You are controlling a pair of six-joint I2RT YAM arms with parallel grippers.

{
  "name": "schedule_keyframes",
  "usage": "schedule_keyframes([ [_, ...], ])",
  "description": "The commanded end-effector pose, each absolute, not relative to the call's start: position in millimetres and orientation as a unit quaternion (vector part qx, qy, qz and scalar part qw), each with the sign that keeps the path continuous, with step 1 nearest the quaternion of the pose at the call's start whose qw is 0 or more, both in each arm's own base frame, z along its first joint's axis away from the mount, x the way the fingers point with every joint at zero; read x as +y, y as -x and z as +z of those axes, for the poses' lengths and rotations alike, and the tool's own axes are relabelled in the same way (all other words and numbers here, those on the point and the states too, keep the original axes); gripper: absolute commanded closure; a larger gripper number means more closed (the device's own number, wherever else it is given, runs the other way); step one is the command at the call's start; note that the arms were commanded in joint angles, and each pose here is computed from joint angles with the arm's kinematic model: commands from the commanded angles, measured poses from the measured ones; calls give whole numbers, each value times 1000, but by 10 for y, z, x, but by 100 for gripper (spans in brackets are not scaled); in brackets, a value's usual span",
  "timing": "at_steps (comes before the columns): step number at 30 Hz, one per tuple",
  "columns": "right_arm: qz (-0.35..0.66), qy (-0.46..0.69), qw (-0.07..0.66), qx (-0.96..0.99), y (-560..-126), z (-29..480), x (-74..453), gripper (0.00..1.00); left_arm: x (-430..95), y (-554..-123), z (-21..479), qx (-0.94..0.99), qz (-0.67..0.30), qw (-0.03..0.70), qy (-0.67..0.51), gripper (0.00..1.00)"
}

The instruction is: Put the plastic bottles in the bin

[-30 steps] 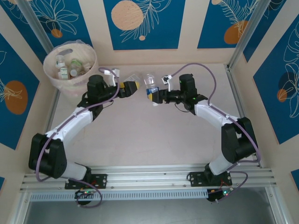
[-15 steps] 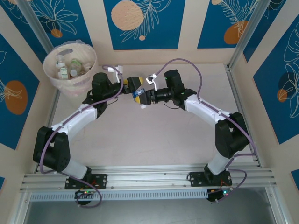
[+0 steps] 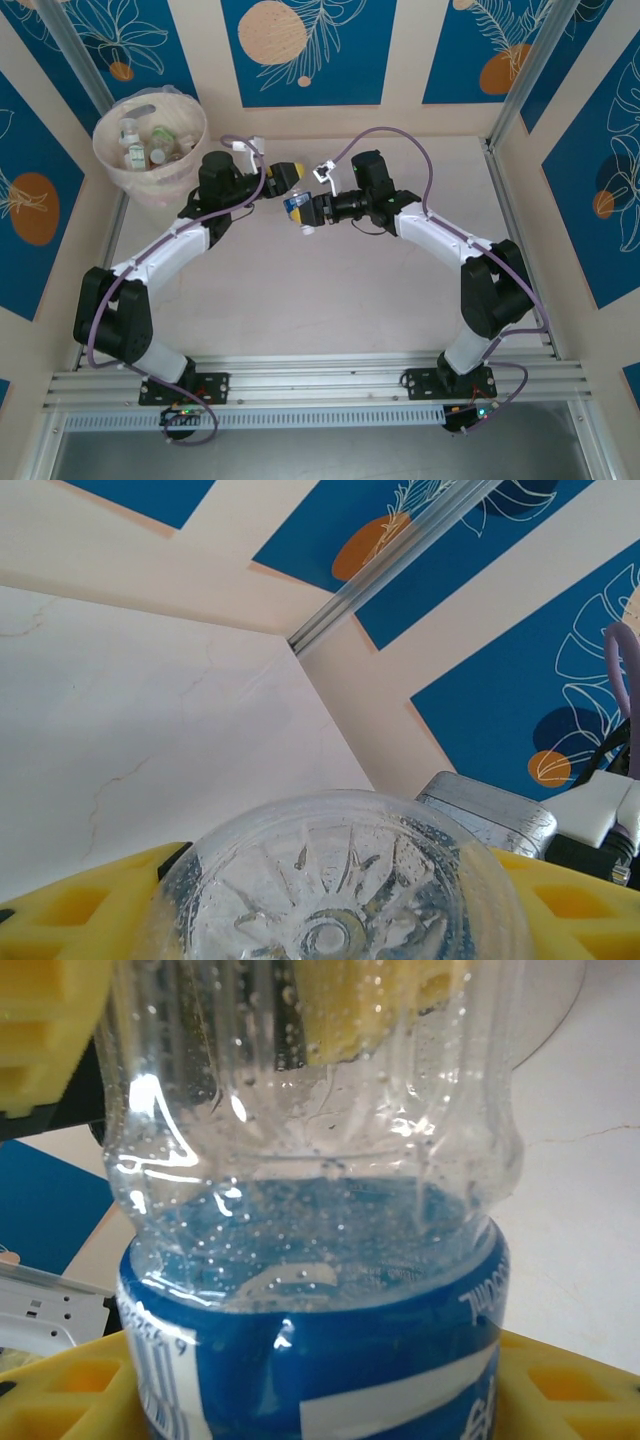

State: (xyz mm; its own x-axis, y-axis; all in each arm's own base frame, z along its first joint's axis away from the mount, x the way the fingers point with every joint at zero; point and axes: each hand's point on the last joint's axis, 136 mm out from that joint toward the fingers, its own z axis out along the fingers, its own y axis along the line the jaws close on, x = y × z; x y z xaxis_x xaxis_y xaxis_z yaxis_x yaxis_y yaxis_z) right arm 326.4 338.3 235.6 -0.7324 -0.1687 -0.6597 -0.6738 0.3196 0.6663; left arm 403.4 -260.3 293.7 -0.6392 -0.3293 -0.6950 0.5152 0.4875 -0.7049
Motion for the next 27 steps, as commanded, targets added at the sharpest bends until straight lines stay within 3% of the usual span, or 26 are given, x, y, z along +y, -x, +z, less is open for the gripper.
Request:
schedule_keyframes([
  [1,536,304,254,746,-3129,2570,3355,57,-2680,-4036,2949,751,-508,415,-78,48],
  [3,537,293,255,749,-3159,2563,3291,42,-2677,-4049,2941,754,-506,412,-74,51],
  [4,538,289,255,749,-3171,2574,3261,25,-2677,-4055,2925,756,-506,409,-71,53],
  [5,542,285,255,748,-3173,2585,3228,0,-2676,-4060,2919,756,-506,409,-69,54],
  [11,523,257,295,757,-3252,2676,2931,1,-2651,-4078,2888,761,-499,411,-61,66],
  [19,388,133,430,804,-3581,2726,2227,0,-2568,-4068,2880,768,-474,426,-61,100],
  [24,292,-60,440,847,-3812,2524,1534,0,-2443,-4029,2974,770,-442,456,-64,100],
  [27,278,-103,433,851,-3827,2426,1360,0,-2320,-3988,3097,769,-411,485,-66,100],
])
